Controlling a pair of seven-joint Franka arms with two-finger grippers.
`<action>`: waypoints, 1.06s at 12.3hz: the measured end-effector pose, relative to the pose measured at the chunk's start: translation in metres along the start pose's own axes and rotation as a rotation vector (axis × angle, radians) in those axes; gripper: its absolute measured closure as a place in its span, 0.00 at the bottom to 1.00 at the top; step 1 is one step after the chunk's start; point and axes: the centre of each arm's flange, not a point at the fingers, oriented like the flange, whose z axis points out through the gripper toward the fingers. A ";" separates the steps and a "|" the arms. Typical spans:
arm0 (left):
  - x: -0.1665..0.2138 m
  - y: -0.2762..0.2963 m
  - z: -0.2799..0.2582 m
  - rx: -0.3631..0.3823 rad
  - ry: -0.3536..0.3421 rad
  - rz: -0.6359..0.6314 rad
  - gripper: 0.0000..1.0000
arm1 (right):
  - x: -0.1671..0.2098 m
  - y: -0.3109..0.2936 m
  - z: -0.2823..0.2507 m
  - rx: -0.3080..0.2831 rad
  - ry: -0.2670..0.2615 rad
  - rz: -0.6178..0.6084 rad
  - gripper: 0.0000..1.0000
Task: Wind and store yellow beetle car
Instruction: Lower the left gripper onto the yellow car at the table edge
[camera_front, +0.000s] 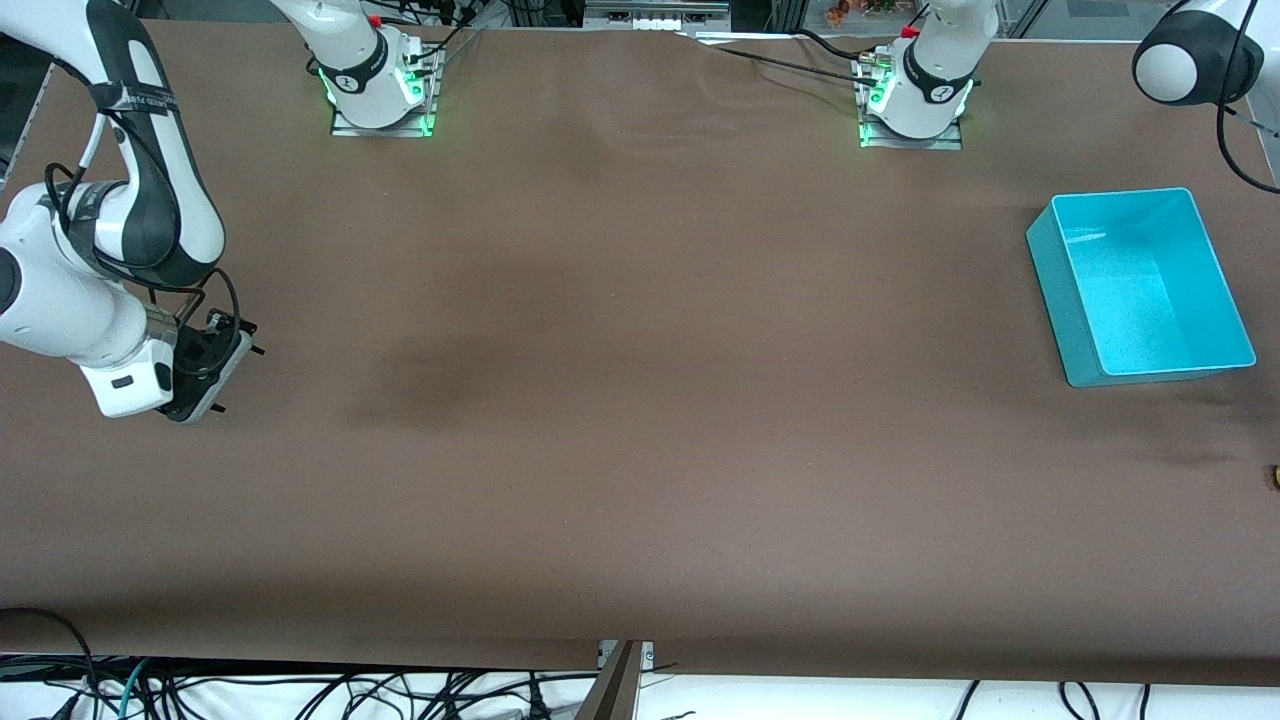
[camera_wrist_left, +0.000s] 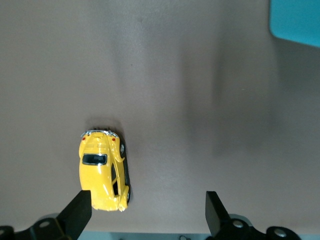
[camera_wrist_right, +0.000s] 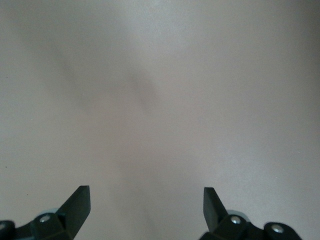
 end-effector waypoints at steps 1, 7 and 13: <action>0.003 -0.003 0.009 0.004 -0.004 0.006 0.00 | 0.000 0.000 0.000 0.000 0.000 0.000 0.00; 0.017 -0.016 0.034 0.057 -0.042 0.029 0.00 | 0.000 0.001 -0.001 -0.001 0.000 0.001 0.00; 0.027 -0.029 0.031 0.095 -0.059 0.012 0.00 | 0.000 0.001 -0.001 -0.001 0.000 0.001 0.00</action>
